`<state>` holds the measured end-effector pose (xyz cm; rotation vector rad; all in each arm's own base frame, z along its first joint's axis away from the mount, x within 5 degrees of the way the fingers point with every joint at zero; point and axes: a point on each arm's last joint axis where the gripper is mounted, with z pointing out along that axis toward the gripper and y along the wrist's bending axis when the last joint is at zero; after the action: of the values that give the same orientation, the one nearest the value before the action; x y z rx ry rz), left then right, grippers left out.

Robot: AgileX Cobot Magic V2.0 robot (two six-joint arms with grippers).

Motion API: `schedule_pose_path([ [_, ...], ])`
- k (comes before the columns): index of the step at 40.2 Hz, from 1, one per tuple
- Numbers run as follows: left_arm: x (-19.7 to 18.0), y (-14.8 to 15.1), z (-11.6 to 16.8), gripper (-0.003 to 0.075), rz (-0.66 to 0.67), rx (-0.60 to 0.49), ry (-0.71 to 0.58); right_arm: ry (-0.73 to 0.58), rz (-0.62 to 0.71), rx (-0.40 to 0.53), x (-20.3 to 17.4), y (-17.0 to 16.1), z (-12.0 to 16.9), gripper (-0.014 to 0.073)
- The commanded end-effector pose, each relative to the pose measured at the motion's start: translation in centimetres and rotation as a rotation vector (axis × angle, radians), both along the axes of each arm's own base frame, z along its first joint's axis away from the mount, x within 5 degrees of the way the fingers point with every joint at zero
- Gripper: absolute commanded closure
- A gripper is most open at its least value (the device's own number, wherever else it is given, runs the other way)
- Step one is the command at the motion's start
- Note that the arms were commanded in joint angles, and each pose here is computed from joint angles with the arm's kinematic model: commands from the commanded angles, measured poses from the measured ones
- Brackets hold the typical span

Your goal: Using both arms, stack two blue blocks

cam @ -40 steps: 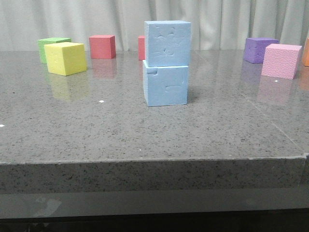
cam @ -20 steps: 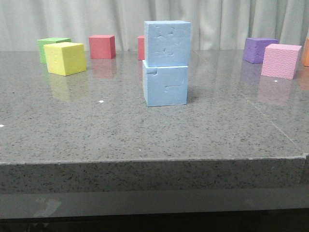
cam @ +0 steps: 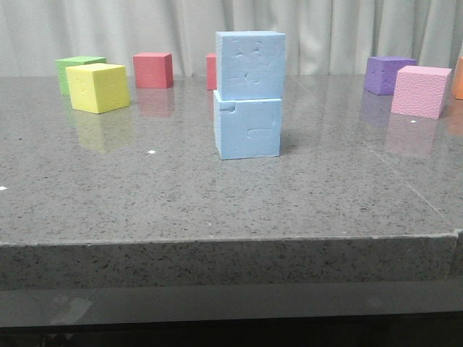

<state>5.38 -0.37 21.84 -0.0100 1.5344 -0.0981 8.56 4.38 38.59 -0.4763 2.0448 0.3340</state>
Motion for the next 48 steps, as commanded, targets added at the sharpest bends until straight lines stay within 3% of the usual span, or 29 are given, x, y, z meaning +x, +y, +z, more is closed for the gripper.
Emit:
schedule_pose_path([
  [1, -0.3, 0.2, 1.3, 0.0739, 0.015, -0.02, -0.121, -0.075, -0.009, 0.041, 0.1, 0.0, 1.2, 0.0632],
  [12, 0.0, 0.1, -0.2, 0.0739, 0.014, -0.012, -0.109, -0.075, -0.009, 0.041, 0.1, 0.0, 1.2, 0.0632],
  [17, 0.0, 0.1, -0.2, 0.0739, 0.02, 0.049, -0.119, -0.075, -0.009, 0.041, 0.1, 0.0, 1.2, 0.0632],
  [48, 0.0, 0.1, -0.2, 0.0739, 0.02, 0.049, -0.115, -0.075, -0.009, 0.041, 0.1, 0.0, 1.2, 0.0632],
])
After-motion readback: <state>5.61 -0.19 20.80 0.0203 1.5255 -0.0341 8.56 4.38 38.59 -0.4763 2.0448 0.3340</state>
